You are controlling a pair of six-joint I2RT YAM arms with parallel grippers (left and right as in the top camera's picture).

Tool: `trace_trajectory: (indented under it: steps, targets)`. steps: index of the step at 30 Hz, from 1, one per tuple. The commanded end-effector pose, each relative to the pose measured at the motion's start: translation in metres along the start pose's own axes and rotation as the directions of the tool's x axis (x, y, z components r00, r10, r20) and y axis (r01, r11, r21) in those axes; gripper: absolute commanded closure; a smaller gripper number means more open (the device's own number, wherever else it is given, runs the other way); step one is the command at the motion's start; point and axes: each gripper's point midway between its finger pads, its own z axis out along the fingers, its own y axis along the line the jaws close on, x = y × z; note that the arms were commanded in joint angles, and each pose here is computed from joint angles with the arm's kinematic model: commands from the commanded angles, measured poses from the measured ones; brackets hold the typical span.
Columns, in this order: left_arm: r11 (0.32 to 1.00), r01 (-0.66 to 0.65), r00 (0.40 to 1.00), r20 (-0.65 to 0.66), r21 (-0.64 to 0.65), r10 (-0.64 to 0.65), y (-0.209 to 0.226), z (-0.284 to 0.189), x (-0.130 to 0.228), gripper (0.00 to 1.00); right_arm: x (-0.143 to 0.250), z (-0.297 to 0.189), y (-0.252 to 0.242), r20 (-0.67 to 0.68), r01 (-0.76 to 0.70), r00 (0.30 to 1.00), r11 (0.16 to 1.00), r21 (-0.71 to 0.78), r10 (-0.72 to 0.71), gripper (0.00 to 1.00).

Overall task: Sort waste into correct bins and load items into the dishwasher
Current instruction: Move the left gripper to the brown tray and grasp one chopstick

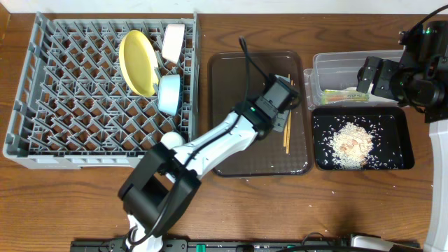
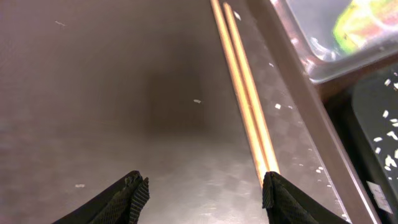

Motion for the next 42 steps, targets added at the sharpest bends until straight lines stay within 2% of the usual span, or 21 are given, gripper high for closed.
trace_trajectory:
  steps: [1,6,20,42]
  targets:
    - [0.999,0.031,0.999,-0.035,0.036,-0.029,-0.010,0.016,0.011,0.37,0.000,0.000,-0.001,0.000,0.000,1.000,1.000,0.005,0.000,0.01]
    - [0.998,0.035,0.997,-0.073,0.052,-0.031,-0.013,0.031,0.024,0.37,0.000,0.000,-0.001,0.000,0.000,1.000,1.000,0.005,0.000,0.01]
    - [0.998,0.007,0.997,-0.082,0.056,-0.002,-0.021,0.044,0.034,0.37,0.000,0.000,-0.001,0.000,0.000,1.000,1.000,0.005,0.000,0.01]
    - [0.997,-0.039,0.999,-0.012,-0.073,0.038,-0.014,0.069,0.039,0.37,0.000,0.000,-0.001,0.000,0.000,1.000,1.000,0.005,0.000,0.01]
